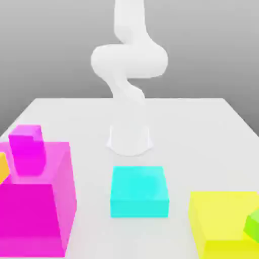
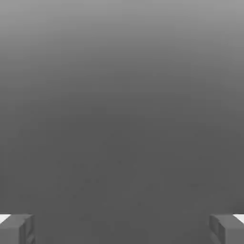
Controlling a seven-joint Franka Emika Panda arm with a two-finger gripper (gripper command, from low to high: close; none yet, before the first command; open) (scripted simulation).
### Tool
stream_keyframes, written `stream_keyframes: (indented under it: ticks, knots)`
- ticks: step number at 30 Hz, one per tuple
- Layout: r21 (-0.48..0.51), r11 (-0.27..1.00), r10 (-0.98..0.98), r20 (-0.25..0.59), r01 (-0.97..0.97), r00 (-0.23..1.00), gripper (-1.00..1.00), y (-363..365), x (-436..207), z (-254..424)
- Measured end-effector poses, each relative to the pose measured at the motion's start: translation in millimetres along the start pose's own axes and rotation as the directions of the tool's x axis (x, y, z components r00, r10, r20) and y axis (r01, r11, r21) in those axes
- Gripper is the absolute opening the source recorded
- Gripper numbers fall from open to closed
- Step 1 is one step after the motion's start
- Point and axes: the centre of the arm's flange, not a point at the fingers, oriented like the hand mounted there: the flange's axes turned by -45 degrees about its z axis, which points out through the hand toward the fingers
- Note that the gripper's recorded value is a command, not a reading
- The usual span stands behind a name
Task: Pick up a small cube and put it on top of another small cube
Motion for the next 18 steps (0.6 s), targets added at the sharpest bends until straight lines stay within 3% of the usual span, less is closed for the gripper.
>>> stream_keyframes:
  ticks: [9,18]
  knots:
    - [-0.025,0.990,-0.134,0.211,0.142,0.968,0.00,119.5,-22.2,116.8]
    - [0.031,0.968,-0.238,0.433,0.250,0.869,0.00,253.0,-109.2,211.0]
